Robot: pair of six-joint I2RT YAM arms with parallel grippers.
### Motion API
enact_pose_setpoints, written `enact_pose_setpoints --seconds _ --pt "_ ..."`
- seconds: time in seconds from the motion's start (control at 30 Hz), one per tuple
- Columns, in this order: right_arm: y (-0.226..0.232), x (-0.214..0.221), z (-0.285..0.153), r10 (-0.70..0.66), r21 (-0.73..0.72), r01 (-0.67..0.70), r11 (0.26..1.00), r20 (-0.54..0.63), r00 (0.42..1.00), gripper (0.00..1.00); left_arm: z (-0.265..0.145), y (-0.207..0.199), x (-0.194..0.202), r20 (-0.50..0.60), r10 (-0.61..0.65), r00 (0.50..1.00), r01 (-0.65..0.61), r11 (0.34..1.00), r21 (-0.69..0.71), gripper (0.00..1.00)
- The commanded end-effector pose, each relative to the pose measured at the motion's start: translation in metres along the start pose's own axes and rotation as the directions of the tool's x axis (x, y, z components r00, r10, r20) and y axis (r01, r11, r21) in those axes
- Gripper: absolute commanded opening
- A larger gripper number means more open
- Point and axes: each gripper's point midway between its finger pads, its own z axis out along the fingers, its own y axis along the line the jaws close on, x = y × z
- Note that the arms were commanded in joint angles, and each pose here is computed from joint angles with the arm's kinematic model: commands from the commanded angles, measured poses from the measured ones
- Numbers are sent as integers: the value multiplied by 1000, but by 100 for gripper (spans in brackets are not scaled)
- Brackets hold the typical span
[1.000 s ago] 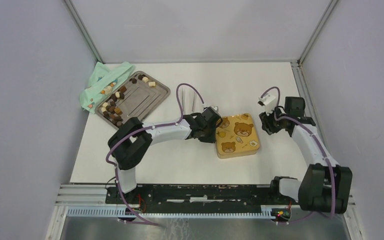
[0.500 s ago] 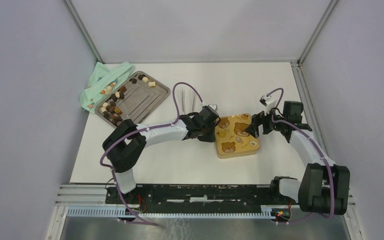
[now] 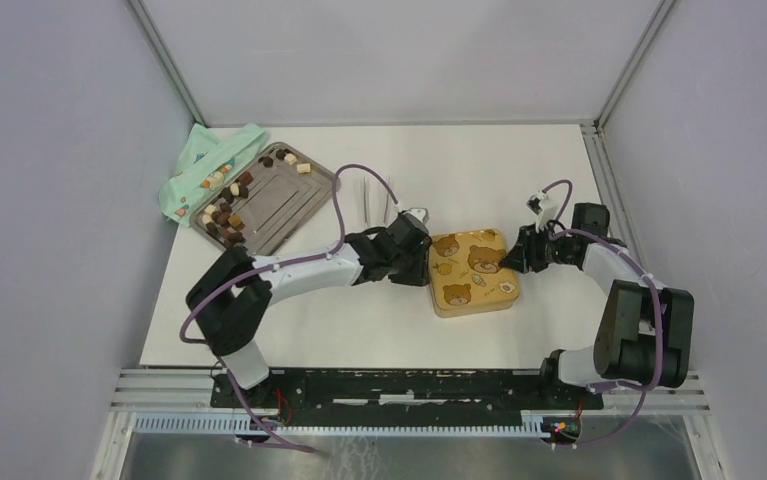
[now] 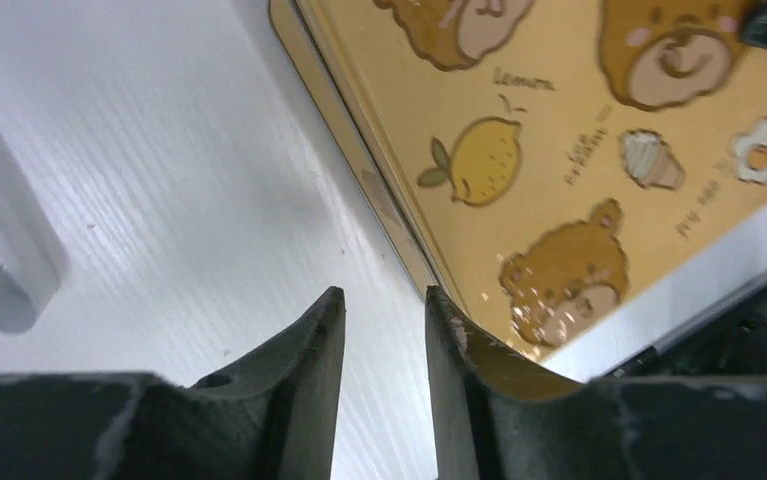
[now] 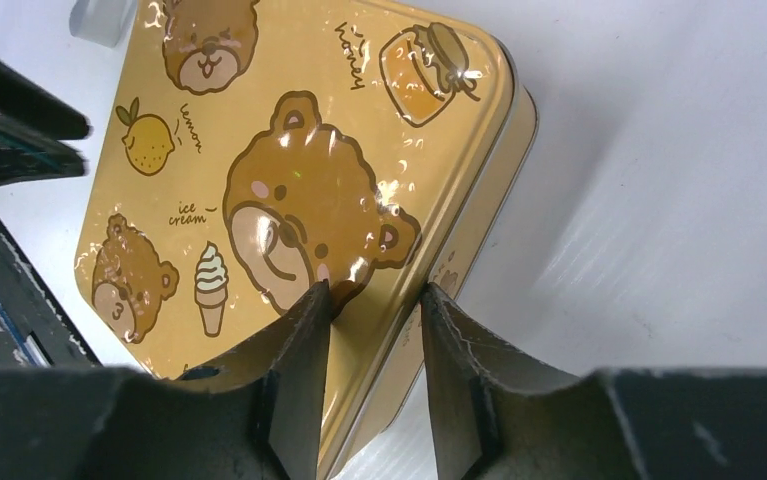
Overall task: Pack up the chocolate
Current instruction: Close the box lid on the packing box.
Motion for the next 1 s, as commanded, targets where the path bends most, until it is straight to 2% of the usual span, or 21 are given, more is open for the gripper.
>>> enact_pose_setpoints --seconds 0.0,0.13,0.27,0.47,0.53,0.6,0.67,0.73,0.8,0.87,0.97 --pt "-9 29 2 36 25 -33 999 -98 995 41 -51 -26 -37 184 7 983 -32 991 133 43" --pt "-11 27 1 26 35 -23 999 -99 995 41 -69 -65 -40 172 5 985 -61 944 323 43" --pt "-13 26 -1 5 52 0 999 -93 996 40 -49 -108 -42 98 16 995 -60 884 463 30" --pt "-19 18 -7 -59 90 67 994 -89 994 42 21 -126 -37 -28 44 999 -26 894 448 14" --pt "-21 8 -15 -122 114 131 985 -88 989 45 44 -115 -25 -80 44 996 -8 916 401 12" --pt "-27 -15 -32 -243 171 254 952 -86 966 51 63 -100 -10 -125 40 991 6 938 346 11" --pt "-23 -47 -56 -415 222 421 880 -76 907 61 75 -85 7 -167 22 986 32 949 314 9" --pt "7 -72 -76 -617 165 613 773 -33 786 68 82 -75 15 -191 2 982 57 951 304 9" --pt "42 -81 -87 -752 81 748 658 26 659 69 84 -71 19 -197 -6 980 66 951 301 9" --pt "64 -75 -86 -801 4 802 597 41 597 60 85 -70 20 -196 -5 981 66 950 306 9" --pt "67 -41 -63 -803 -100 797 595 -33 595 36 85 -72 19 -195 -4 981 67 946 317 9"
